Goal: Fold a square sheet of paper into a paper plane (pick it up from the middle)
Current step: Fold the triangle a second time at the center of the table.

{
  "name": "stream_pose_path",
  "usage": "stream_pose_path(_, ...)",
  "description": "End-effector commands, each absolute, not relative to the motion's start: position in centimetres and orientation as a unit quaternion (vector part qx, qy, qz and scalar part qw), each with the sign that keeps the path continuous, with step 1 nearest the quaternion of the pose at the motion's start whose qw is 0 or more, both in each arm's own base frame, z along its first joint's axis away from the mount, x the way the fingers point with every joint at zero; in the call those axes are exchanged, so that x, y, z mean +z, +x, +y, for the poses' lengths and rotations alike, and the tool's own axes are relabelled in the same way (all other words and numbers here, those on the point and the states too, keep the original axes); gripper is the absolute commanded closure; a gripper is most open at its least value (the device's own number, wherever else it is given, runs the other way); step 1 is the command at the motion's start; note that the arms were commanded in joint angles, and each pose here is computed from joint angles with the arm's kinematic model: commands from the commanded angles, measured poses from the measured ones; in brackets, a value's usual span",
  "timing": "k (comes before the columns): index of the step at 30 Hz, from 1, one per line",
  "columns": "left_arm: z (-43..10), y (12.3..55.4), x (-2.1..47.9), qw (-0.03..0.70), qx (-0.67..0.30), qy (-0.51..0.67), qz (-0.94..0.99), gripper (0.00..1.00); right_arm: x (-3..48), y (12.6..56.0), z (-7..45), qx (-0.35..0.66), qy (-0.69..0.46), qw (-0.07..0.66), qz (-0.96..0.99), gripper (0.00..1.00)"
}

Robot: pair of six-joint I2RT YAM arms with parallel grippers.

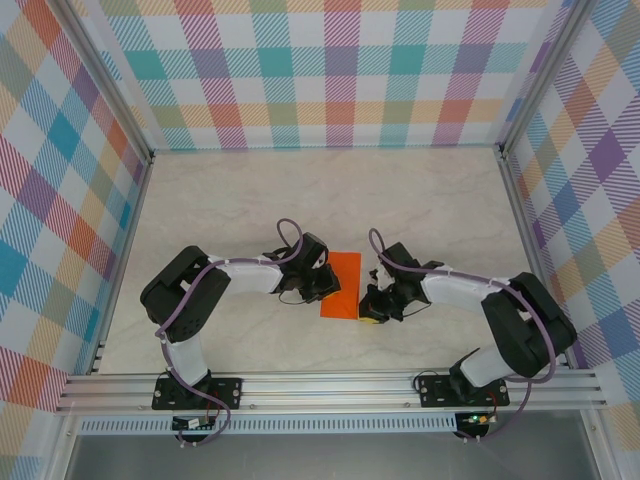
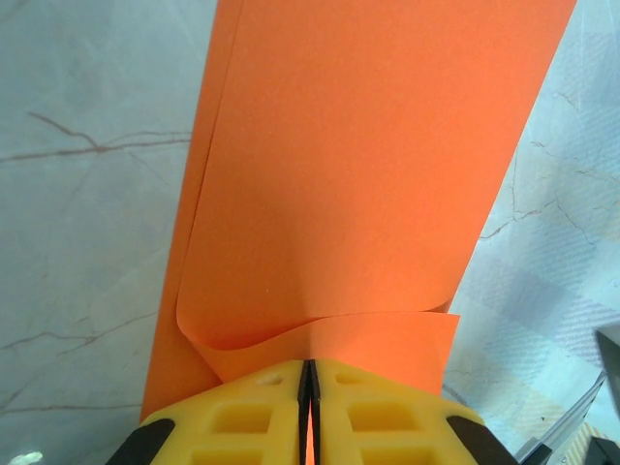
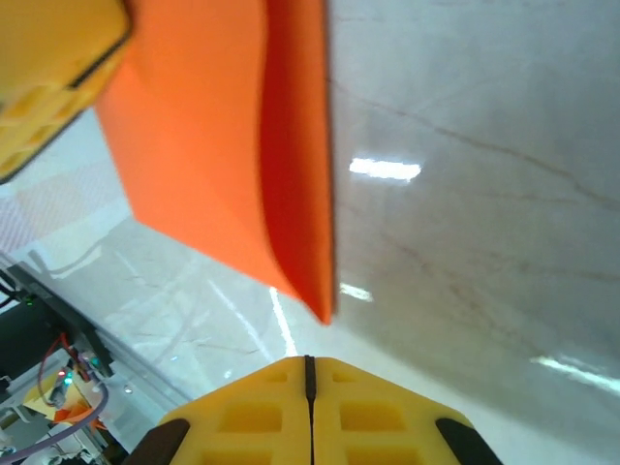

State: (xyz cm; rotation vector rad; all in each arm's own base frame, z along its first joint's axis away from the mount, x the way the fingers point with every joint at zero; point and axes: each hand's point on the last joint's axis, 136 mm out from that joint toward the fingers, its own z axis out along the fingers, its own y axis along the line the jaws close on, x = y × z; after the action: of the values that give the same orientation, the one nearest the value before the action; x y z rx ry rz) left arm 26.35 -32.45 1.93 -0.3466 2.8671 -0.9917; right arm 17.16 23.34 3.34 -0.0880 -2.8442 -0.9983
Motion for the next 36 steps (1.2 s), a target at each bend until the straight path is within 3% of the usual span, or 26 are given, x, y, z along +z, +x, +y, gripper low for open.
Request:
stream_pose_path(1, -31.6, 25.8, 0.4, 0.036, -0.287, -0.112, 0.951, 0.88, 5.9, 18.7, 24.5, -0.357, -0.031, 0.043, -0.933, 0.95)
stream_pose_path(13, -31.9, 26.1, 0.9, 0.039, -0.292, -0.111, 0.949, 0.88, 3.2, 19.8, 25.9, -0.349, -0.031, 0.085, -0.933, 0.94)
stream_pose_path(18, -32.2, 26.3, 1.6, 0.044, -0.300, -0.106, 0.947, 0.87, 0.3, 18.5, 23.0, -0.268, -0.039, 0.097, -0.958, 0.93)
stream_pose_path(28, -33.7, 27.5, 7.0, 0.091, -0.350, -0.066, 0.930, 0.77, -1.9, 16.7, 21.9, -0.250, -0.057, 0.123, -0.959, 0.94)
stream_pose_path(36, -35.4, 24.8, 6.6, 0.058, -0.376, -0.039, 0.924, 0.90, -1.7, 17.2, 22.1, -0.253, -0.058, 0.119, -0.958, 0.94)
